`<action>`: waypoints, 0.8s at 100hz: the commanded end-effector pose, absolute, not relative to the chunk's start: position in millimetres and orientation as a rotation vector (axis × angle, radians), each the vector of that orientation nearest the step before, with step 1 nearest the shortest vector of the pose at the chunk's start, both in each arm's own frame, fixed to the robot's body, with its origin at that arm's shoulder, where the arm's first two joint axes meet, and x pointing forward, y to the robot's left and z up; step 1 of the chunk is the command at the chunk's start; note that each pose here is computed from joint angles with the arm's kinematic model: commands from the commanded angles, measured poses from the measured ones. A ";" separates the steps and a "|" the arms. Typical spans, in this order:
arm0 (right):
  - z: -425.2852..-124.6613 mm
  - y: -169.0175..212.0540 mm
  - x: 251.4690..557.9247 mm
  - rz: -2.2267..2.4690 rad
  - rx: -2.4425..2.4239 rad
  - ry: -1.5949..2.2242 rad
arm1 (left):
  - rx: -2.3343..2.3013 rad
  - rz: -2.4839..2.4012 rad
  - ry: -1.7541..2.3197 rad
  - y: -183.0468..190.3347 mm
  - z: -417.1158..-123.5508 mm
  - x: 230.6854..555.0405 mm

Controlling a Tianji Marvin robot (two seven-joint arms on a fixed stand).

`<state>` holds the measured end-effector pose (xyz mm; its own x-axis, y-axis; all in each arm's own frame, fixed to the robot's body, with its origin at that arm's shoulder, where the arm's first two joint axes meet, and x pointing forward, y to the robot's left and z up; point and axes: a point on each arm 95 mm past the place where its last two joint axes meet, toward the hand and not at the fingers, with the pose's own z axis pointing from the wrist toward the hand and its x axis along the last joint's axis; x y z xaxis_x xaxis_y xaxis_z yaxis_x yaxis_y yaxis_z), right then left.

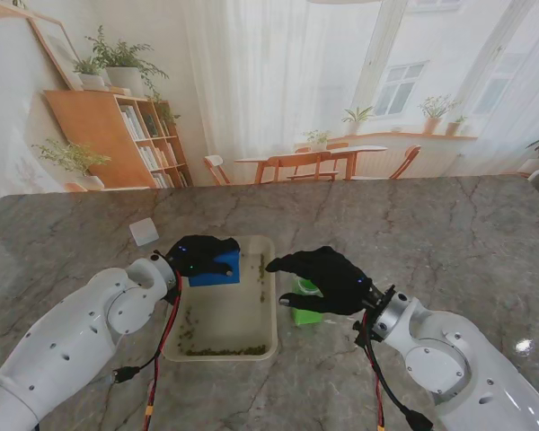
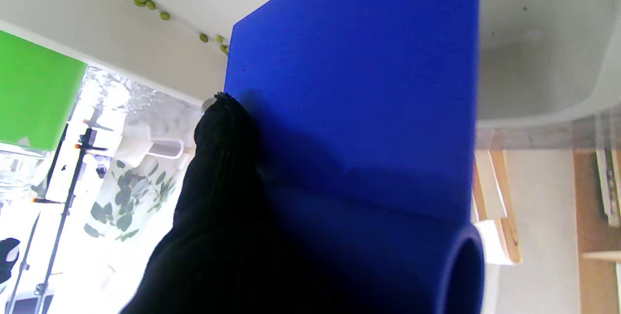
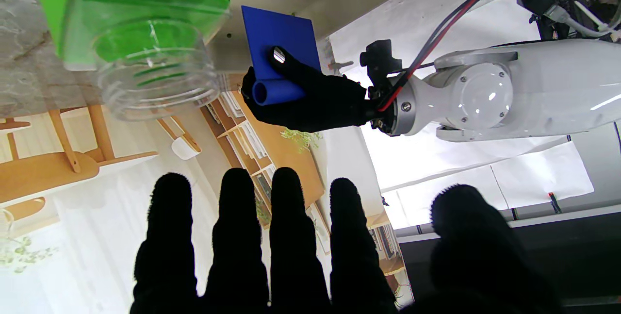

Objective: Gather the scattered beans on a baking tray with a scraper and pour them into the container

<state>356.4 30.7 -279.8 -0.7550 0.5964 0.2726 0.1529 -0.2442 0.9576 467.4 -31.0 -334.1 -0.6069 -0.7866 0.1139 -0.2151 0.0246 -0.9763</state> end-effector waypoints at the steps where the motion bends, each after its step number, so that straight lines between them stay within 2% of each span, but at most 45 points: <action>1: -283.6 30.4 356.2 2.060 0.921 1.723 | -1.050 -1.622 1.834 -31.3 -340.4 469.3; 42: -284.1 32.1 356.6 2.060 0.929 1.733 | -1.142 -1.639 1.859 -24.7 -367.9 463.9; 80: -283.5 32.7 356.5 2.067 0.917 1.736 | -1.205 -1.648 1.887 -26.1 -382.0 440.2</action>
<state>357.0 32.7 -281.6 -0.7523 0.5954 0.2818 0.1662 -0.2424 0.9558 458.5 -27.1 -356.9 -0.5868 -0.7760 0.2313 -0.2967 -0.0598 -0.9531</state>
